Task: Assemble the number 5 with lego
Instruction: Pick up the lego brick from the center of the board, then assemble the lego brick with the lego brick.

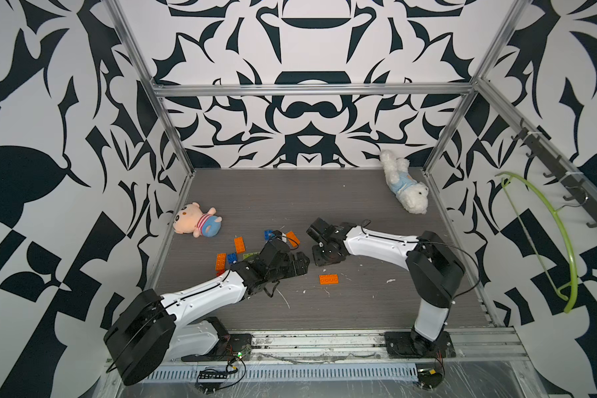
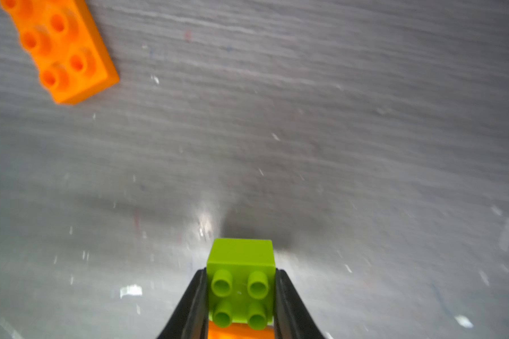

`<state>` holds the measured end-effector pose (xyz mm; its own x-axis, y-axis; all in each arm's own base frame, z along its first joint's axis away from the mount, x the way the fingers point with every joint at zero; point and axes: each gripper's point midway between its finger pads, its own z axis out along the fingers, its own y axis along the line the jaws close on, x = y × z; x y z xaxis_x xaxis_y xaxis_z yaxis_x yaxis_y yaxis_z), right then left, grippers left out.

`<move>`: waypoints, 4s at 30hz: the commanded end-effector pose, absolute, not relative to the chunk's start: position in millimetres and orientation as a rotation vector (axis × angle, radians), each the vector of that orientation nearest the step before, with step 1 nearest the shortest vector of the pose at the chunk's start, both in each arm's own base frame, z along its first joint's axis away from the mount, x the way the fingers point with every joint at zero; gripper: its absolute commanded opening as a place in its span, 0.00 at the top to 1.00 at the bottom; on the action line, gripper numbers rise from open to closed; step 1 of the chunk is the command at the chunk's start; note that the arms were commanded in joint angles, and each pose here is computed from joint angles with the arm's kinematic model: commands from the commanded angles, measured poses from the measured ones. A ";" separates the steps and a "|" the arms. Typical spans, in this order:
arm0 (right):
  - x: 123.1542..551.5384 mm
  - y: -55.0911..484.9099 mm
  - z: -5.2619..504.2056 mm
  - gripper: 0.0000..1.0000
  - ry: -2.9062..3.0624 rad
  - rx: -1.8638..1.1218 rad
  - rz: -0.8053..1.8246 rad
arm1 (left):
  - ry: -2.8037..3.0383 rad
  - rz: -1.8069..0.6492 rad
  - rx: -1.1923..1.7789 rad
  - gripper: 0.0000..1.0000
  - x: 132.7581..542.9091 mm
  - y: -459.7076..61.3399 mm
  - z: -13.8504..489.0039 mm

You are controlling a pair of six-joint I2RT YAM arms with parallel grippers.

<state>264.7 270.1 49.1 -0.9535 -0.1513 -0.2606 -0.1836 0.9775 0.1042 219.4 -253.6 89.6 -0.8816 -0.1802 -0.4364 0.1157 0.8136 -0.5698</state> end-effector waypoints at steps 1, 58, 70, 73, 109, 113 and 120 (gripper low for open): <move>251.6 251.2 75.1 0.68 2.839 -0.202 0.190 | 2.512 -0.877 0.004 0.01 214.2 -268.8 92.8; 201.8 244.7 38.8 0.67 2.964 -0.208 0.121 | 2.563 -0.827 -0.032 0.01 200.7 -284.5 67.0; 198.5 241.1 23.0 0.67 2.969 -0.189 0.038 | 2.559 -0.824 -0.039 0.01 200.7 -282.9 67.8; 194.3 239.0 14.8 0.68 2.988 -0.184 0.035 | 2.557 -0.821 -0.045 0.01 200.9 -281.6 68.2; 229.3 243.5 17.2 0.71 2.958 -0.129 0.042 | 2.502 -0.671 -0.133 0.01 214.1 -257.4 81.5; 246.9 237.2 17.9 0.71 2.961 -0.065 0.012 | 2.461 -0.617 -0.174 0.01 223.6 -247.0 96.8; 243.4 231.2 5.4 0.71 3.021 -0.102 -0.053 | 2.462 -0.628 -0.233 0.01 230.3 -242.6 102.3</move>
<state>265.6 257.2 35.5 -0.9712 -0.0229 -0.2370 -0.0440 0.9955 0.0844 227.7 -248.5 97.2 -0.8218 -0.2814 -0.4955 0.0025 0.8678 -0.4968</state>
